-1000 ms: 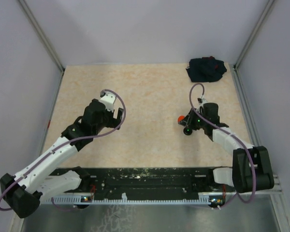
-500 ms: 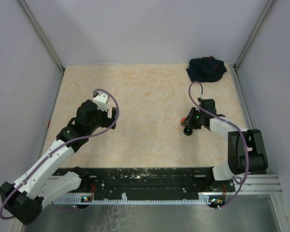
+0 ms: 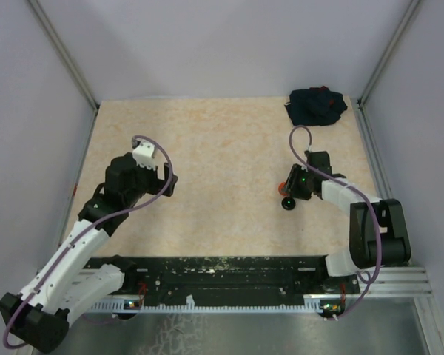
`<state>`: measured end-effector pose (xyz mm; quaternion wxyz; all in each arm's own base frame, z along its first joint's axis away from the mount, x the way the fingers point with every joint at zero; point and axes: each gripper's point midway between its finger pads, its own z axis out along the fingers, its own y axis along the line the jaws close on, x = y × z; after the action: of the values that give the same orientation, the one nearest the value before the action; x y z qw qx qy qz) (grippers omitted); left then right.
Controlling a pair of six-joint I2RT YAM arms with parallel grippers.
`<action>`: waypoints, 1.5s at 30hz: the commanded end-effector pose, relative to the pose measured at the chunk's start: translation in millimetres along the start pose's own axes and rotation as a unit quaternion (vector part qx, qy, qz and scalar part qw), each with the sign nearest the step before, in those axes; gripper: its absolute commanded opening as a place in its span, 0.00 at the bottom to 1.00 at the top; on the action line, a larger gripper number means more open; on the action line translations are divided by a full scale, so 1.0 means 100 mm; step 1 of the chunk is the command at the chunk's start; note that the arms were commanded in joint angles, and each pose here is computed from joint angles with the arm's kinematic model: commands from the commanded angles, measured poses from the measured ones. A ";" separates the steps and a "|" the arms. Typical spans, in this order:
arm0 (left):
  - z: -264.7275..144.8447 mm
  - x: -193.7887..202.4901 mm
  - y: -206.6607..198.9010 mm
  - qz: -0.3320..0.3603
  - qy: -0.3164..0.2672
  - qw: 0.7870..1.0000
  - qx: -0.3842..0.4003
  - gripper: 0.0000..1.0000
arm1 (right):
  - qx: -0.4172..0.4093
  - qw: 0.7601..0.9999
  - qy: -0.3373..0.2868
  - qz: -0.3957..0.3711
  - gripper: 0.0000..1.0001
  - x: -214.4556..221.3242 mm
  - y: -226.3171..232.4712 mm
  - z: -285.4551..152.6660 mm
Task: Insert the wireless bluetooth earbuds into the charging case
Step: Place the charging case at the center of the board, then reset both arms
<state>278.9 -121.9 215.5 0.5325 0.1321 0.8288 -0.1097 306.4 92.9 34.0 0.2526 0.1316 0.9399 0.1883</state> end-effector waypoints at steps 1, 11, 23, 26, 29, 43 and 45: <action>-0.05 -0.11 -0.03 -0.016 -0.030 0.999 0.019 0.98 | 0.001 0.998 -0.059 -0.022 0.46 -0.35 0.11 -0.22; -0.33 -0.39 -0.02 -0.045 -0.108 0.993 0.021 1.00 | -0.018 0.989 -0.127 -0.071 0.76 -0.49 0.30 -0.91; -0.79 -0.51 0.20 -0.072 -0.192 0.978 -0.028 1.00 | -0.062 0.922 -0.365 -0.110 0.86 -0.69 0.53 -2.29; -0.82 -0.50 0.21 -0.079 -0.199 0.976 -0.029 1.00 | -0.085 0.888 -0.430 -0.138 0.87 -0.65 0.59 -2.64; -0.79 -0.45 0.19 -0.085 -0.198 0.976 -0.025 1.00 | -0.102 0.862 -0.472 -0.158 0.87 -0.58 0.62 -2.86; -0.66 -0.26 0.13 -0.088 -0.170 0.981 -0.010 1.00 | -0.093 0.858 -0.473 -0.177 0.89 -0.54 0.55 -2.73; -0.66 -0.27 0.13 -0.087 -0.170 0.981 -0.011 1.00 | -0.096 0.858 -0.472 -0.179 0.89 -0.54 0.56 -2.72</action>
<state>236.8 -89.7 264.3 0.6512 0.0325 0.7406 -0.1623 216.6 47.2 280.7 0.6808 0.0194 0.7173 0.1469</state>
